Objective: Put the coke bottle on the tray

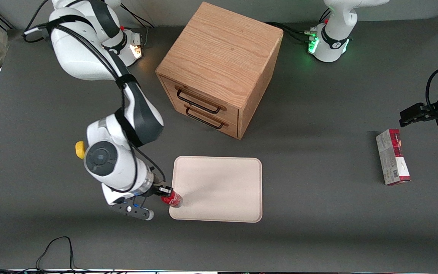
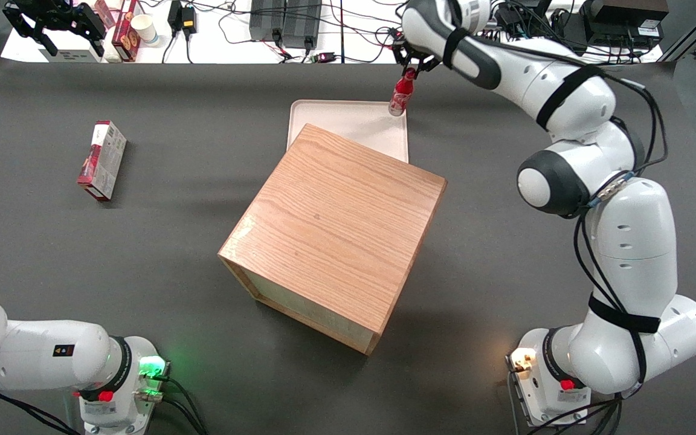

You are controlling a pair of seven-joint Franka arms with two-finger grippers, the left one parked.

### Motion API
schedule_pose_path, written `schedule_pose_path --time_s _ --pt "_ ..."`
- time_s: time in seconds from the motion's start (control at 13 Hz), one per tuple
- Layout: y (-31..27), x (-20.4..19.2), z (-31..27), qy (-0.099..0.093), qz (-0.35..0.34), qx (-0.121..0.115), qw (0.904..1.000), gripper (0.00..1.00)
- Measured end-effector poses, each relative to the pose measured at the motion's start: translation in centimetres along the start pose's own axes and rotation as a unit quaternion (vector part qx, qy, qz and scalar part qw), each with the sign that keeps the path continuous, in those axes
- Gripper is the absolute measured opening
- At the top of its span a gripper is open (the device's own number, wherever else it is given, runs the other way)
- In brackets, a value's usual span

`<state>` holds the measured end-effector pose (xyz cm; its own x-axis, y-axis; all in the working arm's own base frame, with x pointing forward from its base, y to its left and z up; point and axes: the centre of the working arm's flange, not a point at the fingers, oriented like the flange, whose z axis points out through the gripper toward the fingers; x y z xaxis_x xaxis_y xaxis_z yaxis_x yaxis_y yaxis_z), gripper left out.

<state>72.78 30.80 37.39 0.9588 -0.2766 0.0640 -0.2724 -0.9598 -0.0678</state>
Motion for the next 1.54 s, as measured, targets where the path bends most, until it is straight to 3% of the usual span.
schedule_pose_path --time_s 0.54,0.85,0.92,1.38,1.54 --pt "-1.6 -0.9 3.0 0.012 -0.012 -0.016 0.9997 0.31" --pt "-2.1 -1.1 3.0 0.021 -0.008 -0.011 0.9997 0.31" --pt "-2.1 -1.1 3.0 0.021 -0.001 -0.011 0.9997 0.36" --pt "-2.2 -0.9 2.4 0.028 0.013 -0.008 0.9995 1.00" --pt "-2.2 -0.9 2.4 0.028 0.013 -0.009 0.9995 1.00"
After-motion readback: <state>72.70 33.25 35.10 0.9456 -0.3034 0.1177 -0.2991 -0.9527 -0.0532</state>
